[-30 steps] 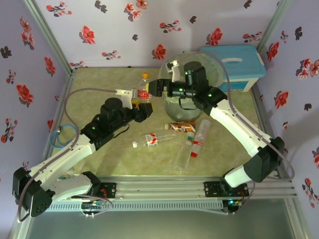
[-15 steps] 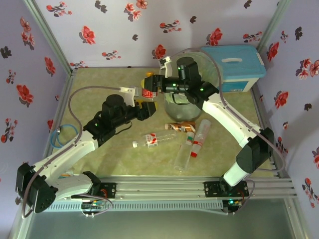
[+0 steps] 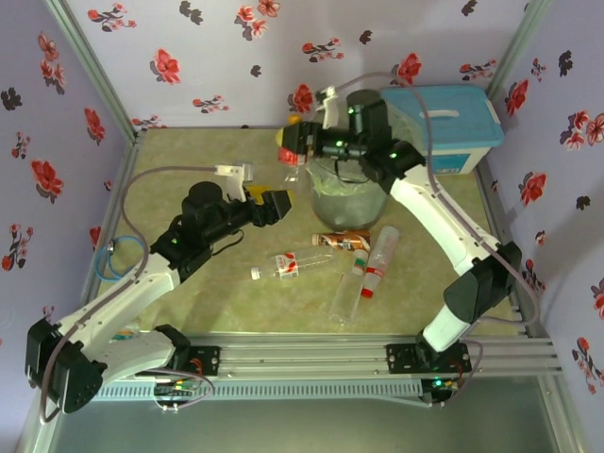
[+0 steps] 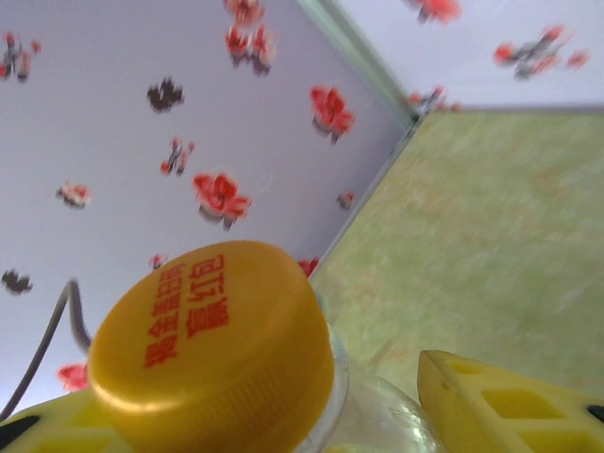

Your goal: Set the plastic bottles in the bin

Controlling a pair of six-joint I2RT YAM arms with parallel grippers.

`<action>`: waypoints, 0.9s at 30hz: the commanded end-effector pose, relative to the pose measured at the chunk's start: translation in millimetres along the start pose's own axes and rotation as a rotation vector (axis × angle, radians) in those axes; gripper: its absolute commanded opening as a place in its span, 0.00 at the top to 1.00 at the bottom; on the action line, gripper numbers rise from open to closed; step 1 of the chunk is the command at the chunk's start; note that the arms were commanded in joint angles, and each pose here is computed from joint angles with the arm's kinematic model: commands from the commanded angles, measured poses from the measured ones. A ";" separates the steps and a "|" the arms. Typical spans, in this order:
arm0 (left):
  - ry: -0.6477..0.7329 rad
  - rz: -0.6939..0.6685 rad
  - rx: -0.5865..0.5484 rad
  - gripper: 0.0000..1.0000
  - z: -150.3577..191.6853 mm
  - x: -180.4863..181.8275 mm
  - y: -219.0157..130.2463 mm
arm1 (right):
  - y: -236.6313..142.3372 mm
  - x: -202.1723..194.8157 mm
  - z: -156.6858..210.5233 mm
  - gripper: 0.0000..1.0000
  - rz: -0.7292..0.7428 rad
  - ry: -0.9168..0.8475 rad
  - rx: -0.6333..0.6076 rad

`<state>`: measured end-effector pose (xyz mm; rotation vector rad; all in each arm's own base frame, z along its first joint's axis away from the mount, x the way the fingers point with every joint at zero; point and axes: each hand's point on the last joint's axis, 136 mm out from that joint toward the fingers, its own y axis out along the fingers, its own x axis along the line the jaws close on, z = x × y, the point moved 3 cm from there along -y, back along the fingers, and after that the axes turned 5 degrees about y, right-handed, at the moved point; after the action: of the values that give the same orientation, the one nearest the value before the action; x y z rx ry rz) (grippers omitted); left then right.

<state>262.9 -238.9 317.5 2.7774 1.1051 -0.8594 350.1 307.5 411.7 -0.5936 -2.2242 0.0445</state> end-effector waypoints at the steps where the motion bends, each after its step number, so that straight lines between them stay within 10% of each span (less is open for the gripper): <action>1: 0.011 -0.035 -0.025 0.12 -0.7 5.8 -13.1 | -29.8 -5.7 -48.1 0.66 0.048 -0.051 -0.143; 14: 0.057 -0.290 0.181 0.04 49.9 52.1 -30.5 | -75.2 -141.7 -105.6 0.66 0.457 0.065 -0.323; 27: 0.057 -0.320 0.244 0.04 68.2 60.5 -24.3 | -13.7 -201.8 -68.9 0.65 0.346 0.333 -0.214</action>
<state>250.5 -199.1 241.0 2.8498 1.5457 -1.0232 507.3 188.2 321.2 -1.0892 -1.8310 -0.0739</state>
